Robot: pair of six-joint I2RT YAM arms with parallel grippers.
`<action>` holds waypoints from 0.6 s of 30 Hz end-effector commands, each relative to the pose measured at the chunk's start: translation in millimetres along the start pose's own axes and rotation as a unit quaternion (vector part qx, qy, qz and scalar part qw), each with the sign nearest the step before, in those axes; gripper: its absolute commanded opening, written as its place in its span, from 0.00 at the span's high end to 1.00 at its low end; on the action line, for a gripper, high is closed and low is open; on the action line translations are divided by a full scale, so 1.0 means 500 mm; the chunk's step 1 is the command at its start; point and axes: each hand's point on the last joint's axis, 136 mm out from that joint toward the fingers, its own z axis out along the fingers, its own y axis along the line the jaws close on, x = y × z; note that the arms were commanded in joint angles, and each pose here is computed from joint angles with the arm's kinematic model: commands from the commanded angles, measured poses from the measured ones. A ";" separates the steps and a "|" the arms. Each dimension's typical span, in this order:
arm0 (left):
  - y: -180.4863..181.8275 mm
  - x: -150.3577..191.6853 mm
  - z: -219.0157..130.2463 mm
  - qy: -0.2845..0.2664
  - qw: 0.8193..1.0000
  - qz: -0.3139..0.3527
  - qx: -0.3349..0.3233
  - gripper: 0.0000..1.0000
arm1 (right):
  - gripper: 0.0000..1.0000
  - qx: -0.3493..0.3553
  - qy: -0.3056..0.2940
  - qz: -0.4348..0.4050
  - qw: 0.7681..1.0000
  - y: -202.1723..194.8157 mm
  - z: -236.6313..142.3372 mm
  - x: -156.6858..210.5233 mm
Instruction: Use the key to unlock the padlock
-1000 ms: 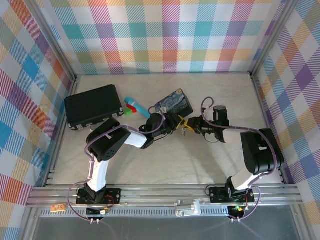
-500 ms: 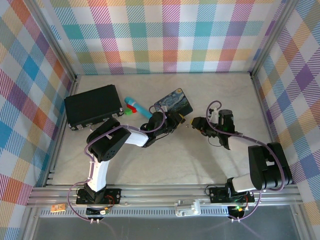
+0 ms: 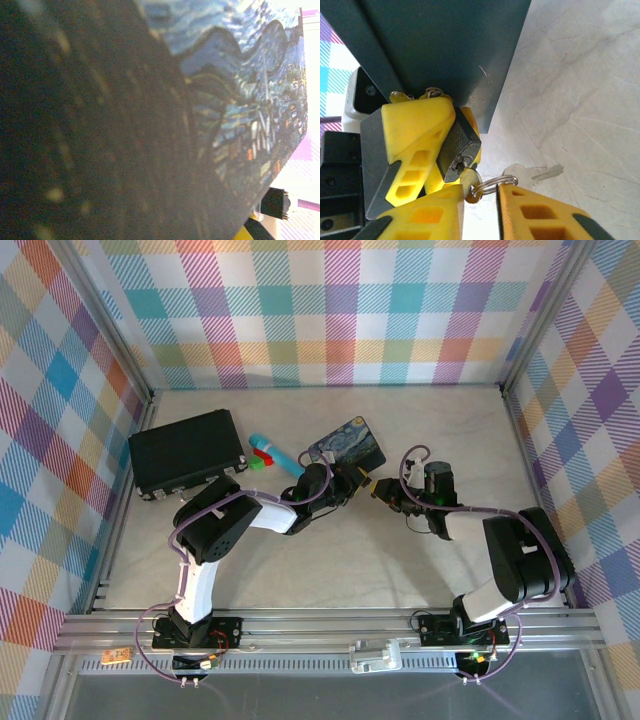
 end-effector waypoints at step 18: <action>-0.057 0.037 0.005 0.019 0.999 -0.010 0.041 1.00 | 1.00 -0.061 -0.018 0.013 0.998 0.042 0.023 -0.034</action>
